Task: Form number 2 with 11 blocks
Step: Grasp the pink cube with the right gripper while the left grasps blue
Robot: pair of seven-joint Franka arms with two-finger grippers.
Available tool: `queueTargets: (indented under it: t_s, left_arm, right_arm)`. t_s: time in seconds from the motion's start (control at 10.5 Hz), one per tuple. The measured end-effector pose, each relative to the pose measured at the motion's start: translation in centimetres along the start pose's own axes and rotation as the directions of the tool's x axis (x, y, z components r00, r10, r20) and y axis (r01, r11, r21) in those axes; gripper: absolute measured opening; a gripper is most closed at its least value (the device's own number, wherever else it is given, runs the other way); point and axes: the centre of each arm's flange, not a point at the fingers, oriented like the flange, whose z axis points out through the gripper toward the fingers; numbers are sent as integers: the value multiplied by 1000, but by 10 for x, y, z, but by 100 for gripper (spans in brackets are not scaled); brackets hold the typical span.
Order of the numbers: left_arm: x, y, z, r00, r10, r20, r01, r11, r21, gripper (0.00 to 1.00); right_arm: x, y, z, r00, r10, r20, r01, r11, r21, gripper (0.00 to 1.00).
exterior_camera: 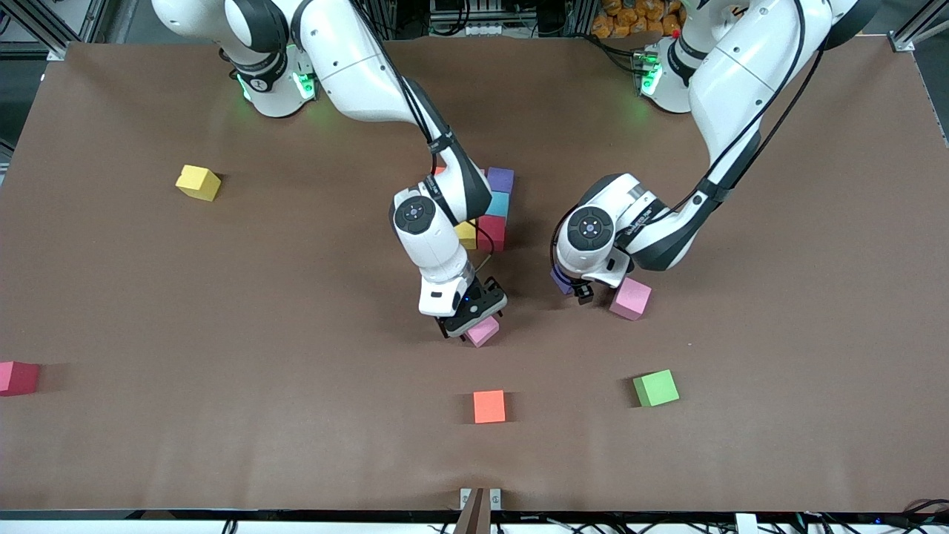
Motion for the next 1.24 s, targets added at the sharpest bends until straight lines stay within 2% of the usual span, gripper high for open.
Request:
queueTargets:
  t_s: [0.1,0.19,0.29,0.38,0.48,0.57,0.76,0.86,1.05,1.24]
  left_arm:
    - [0,0,1,1000,0,-1,0,1000,2,100]
    - [0,0,2,1000,0,-2,0,1000,4,100]
    - [0,0,3,1000,0,-2,0,1000,4,99]
    - [2,2,2,1000,1,-2,-1,1000,3,86]
    - [5,7,2,1000,-2,0,2,1000,2,72]
    - [7,11,1,1000,-5,2,5,1000,1,61]
    - [8,12,1,1000,-6,3,6,1000,1,61]
    - [7,11,1,1000,-4,3,4,1000,0,61]
    - [4,9,-1,999,50,0,-50,999,-15,61]
    - [-5,10,-15,988,154,14,-153,987,-46,60]
  right_arm:
    - [0,0,1,1000,-6,0,6,1000,-1,99]
    - [-1,0,2,1000,-9,1,9,1000,-1,91]
    - [-1,-1,3,1000,-12,4,12,1000,0,73]
    - [0,-4,1,1000,-23,1,23,1000,2,63]
    - [0,-8,1,999,-44,3,44,999,6,62]
    - [0,-11,1,998,-60,28,59,998,15,62]
    - [11,-5,-13,981,-141,136,135,989,58,62]
    - [20,5,-27,965,-205,166,192,977,90,62]
    - [35,32,-62,933,-302,196,273,948,162,62]
    - [33,39,-93,873,-447,195,394,882,258,58]
